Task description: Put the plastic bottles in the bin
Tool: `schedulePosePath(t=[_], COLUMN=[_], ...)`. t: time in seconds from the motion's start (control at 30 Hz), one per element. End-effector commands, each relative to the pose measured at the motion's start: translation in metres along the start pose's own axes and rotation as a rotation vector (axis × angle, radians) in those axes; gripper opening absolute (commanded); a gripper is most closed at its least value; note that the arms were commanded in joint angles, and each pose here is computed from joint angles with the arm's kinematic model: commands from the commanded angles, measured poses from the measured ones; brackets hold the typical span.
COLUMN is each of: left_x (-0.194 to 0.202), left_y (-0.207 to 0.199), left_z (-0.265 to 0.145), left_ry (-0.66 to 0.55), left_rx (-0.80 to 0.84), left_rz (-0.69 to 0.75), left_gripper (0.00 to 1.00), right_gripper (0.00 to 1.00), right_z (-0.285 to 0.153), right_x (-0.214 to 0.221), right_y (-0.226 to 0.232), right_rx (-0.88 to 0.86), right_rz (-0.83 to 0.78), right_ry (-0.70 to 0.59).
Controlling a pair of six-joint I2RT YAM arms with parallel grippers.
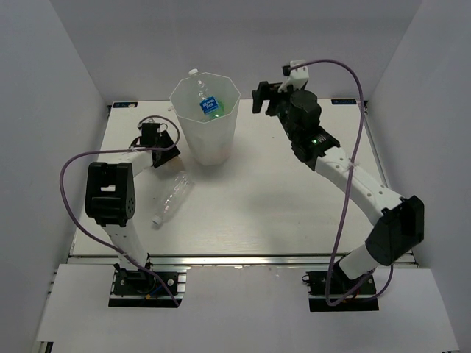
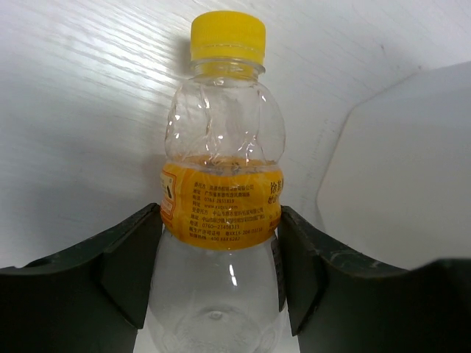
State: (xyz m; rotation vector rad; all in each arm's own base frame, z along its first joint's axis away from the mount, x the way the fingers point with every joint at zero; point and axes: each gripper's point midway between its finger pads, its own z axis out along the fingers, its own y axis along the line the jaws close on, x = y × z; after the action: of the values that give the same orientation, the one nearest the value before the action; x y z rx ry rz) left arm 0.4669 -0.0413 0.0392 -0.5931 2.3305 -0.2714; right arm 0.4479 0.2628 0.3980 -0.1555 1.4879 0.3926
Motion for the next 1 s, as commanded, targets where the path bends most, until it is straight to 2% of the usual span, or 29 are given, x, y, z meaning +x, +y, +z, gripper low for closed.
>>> schedulePosePath(t=[0.0,0.03,0.13,0.17,0.23,0.27,0.37,0.43,0.53,0.6,0.67,0.77,0.83,0.97], left_x=[-0.056,-0.064,-0.096,-0.109,-0.128,-0.140,-0.175,-0.196,-0.207,-0.205,-0.194,-0.186,-0.185,-0.178], left_y=[-0.006,-0.004,-0.001,-0.002,-0.012,-0.020,-0.058,-0.098,-0.156,-0.177,-0.205,-0.219,-0.218,-0.226], left_z=[-0.039,-0.046,-0.076,-0.091,-0.111,-0.126,-0.168,-0.206,-0.256,-0.273,-0.283,-0.274,-0.258,-0.244], left_ry=[-0.152,-0.175,-0.267,-0.311,-0.351,-0.385,-0.467,-0.528,-0.606,-0.634,-0.638,-0.609,-0.587,-0.534], left_rx=[-0.064,-0.085,-0.145,-0.154,-0.139,-0.113,0.029,0.197,0.383,0.405,0.450,0.471,0.444,0.459], left_rz=[0.017,0.016,0.013,0.012,0.018,0.018,0.042,0.072,0.145,0.195,0.234,0.244,0.232,0.248], left_gripper=[0.28,0.28,0.28,0.28,0.27,0.27,0.27,0.27,0.27,0.28,0.29,0.31,0.34,0.67], right_gripper=[0.89,0.89,0.89,0.89,0.89,0.89,0.89,0.89,0.89,0.89,0.89,0.89,0.89,0.89], right_z=[-0.040,-0.047,-0.071,-0.078,-0.094,-0.101,-0.117,-0.126,-0.133,-0.136,-0.137,-0.139,-0.140,-0.142], right_x=[-0.030,-0.001,0.005,0.021,0.021,0.038,0.047,0.056,0.067,0.069,0.073,0.083,0.089,0.091], right_y=[-0.025,-0.034,-0.053,-0.061,-0.072,-0.078,-0.091,-0.100,-0.103,-0.102,-0.102,-0.100,-0.099,-0.102], right_rx=[0.065,0.087,0.132,0.153,0.183,0.196,0.235,0.263,0.259,0.250,0.251,0.239,0.228,0.238], right_rz=[0.023,0.011,0.027,0.021,0.020,0.014,0.029,0.034,0.073,0.079,0.077,0.092,0.093,0.084], right_ry=[-0.078,-0.026,-0.015,0.017,0.012,0.039,0.054,0.069,0.087,0.087,0.097,0.127,0.142,0.155])
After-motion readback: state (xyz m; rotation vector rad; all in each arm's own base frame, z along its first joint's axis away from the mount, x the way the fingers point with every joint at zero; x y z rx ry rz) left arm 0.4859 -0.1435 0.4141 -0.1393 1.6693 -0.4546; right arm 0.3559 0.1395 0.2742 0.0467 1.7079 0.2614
